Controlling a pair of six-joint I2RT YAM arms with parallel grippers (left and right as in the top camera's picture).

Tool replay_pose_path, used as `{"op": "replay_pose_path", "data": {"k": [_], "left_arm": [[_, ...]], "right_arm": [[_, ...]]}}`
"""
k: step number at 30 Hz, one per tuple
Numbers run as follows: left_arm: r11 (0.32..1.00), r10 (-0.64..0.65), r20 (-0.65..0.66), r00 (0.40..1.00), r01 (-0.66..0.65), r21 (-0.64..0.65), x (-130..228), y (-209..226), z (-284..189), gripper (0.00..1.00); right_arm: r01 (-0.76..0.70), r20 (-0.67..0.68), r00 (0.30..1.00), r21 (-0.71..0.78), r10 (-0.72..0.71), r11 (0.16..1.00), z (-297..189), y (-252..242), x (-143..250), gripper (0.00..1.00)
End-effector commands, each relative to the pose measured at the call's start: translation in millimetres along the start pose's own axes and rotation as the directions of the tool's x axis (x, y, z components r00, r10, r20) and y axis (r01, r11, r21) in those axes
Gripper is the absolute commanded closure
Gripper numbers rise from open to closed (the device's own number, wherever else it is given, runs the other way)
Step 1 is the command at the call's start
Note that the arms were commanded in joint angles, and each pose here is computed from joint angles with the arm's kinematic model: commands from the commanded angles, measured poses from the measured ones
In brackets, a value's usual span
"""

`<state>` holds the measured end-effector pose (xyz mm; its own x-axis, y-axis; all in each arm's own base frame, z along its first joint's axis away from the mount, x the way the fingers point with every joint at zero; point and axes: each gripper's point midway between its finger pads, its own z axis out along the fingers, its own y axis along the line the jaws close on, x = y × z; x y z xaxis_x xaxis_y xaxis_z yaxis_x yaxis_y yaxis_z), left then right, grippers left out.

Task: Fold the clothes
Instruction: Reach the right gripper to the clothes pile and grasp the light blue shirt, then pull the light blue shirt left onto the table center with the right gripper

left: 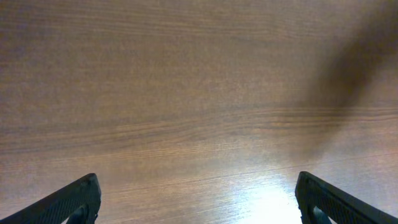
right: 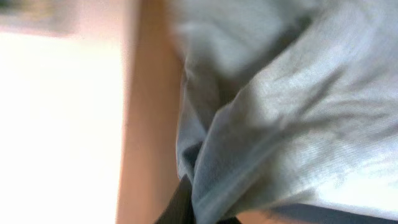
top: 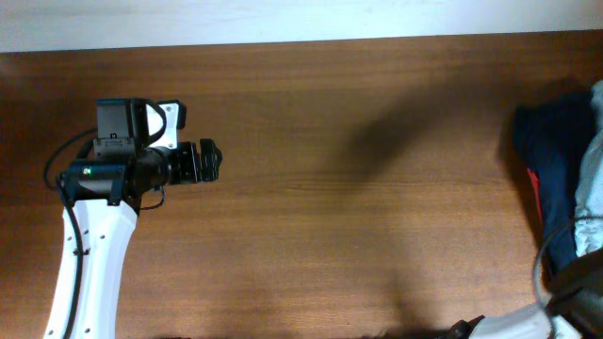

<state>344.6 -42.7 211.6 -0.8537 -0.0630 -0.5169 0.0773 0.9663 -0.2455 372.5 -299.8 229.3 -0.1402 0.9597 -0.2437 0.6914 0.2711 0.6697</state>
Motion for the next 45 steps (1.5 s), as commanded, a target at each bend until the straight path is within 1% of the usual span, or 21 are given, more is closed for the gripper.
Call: {"op": "replay_pose_path", "data": {"k": [1,3,5,8,9,13,16,20,21,26,30,31,32,34,35,36,37,39,41,43,45], "left_arm": [[0.999,0.033,0.059,0.998,-0.033,-0.003,-16,-2,-3,0.00],[0.999,0.038,0.079,0.996,-0.038,-0.002,-21,-2,-4,0.00],[0.999,0.045,0.102,0.994,-0.045,-0.003,-27,-3,-4,0.00],[0.999,0.049,0.120,0.992,-0.048,-0.010,-32,-2,-5,0.00],[0.999,0.050,0.126,0.991,-0.049,-0.017,-33,-1,-5,0.00],[0.997,0.052,0.137,0.989,-0.045,-0.060,-36,7,-6,0.00],[0.996,0.054,0.143,0.988,-0.043,-0.080,-38,10,-6,0.00],[0.995,0.057,0.156,0.986,-0.044,-0.087,-41,11,-7,0.00],[0.995,0.058,0.162,0.985,-0.045,-0.088,-42,11,-7,0.00],[0.991,0.061,0.173,0.983,-0.038,-0.129,-45,18,-9,0.00],[0.987,0.084,0.178,0.980,-0.057,-0.152,-47,21,-9,0.00],[0.985,0.086,0.183,0.979,-0.056,-0.161,-49,23,-10,0.00],[0.983,0.087,0.190,0.978,-0.053,-0.178,-51,25,-12,0.00],[0.978,0.090,0.201,0.975,-0.049,-0.202,-55,28,-16,0.00],[0.977,0.091,0.207,0.974,-0.047,-0.209,-57,29,-18,0.00],[0.977,0.093,0.213,0.973,-0.047,-0.209,-59,28,-20,0.00],[0.977,0.094,0.219,0.971,-0.048,-0.209,-61,28,-21,0.00],[0.977,0.097,0.230,0.968,-0.048,-0.209,-65,27,-25,0.00],[0.977,0.098,0.235,0.967,-0.048,-0.208,-66,26,-26,0.00],[0.977,0.098,0.235,0.967,-0.049,-0.207,-66,26,-25,0.00],[0.982,0.099,0.234,0.967,-0.057,-0.180,-66,21,-24,0.00]], "right_arm": [[0.309,0.064,0.951,-0.268,-0.303,0.913,-82,128,61,0.96],[0.358,0.053,0.932,-0.278,-0.357,0.891,-88,147,92,0.96],[0.449,-0.013,0.882,-0.273,-0.470,0.851,-81,169,155,0.96],[0.518,-0.107,0.825,-0.252,-0.555,0.817,-63,177,216,0.96],[0.559,-0.149,0.786,-0.243,-0.600,0.793,-54,179,247,0.96],[0.665,-0.257,0.649,-0.265,-0.716,0.698,-30,183,339,0.96],[0.740,-0.344,0.506,-0.298,-0.791,0.603,-11,174,420,0.96],[0.780,-0.397,0.383,-0.344,-0.834,0.522,5,161,489,0.96],[0.787,-0.401,0.342,-0.373,-0.850,0.493,10,159,514,0.96],[0.784,-0.381,0.267,-0.448,-0.885,0.430,11,158,563,0.96],[0.739,-0.289,0.148,-0.603,-0.946,0.299,-16,168,614,0.96],[0.732,-0.281,0.137,-0.617,-0.950,0.288,-20,168,621,0.96],[0.720,-0.258,0.101,-0.648,-0.961,0.249,-32,166,640,0.96],[0.710,-0.225,0.059,-0.676,-0.973,0.199,-45,162,657,0.96],[0.713,-0.218,0.050,-0.676,-0.975,0.188,-47,160,662,0.93],[0.724,-0.199,0.035,-0.670,-0.979,0.162,-51,158,667,0.83],[0.724,-0.178,0.013,-0.677,-0.984,0.132,-53,157,671,0.81],[0.686,-0.106,-0.087,-0.728,-0.991,0.017,-65,151,684,0.78],[0.646,-0.058,-0.155,-0.761,-0.986,-0.057,-72,147,690,0.70],[0.672,-0.062,-0.168,-0.737,-0.984,-0.068,-66,145,681,0.67],[0.714,-0.075,-0.146,-0.698,-0.986,-0.053,-57,150,662,0.66]]}}
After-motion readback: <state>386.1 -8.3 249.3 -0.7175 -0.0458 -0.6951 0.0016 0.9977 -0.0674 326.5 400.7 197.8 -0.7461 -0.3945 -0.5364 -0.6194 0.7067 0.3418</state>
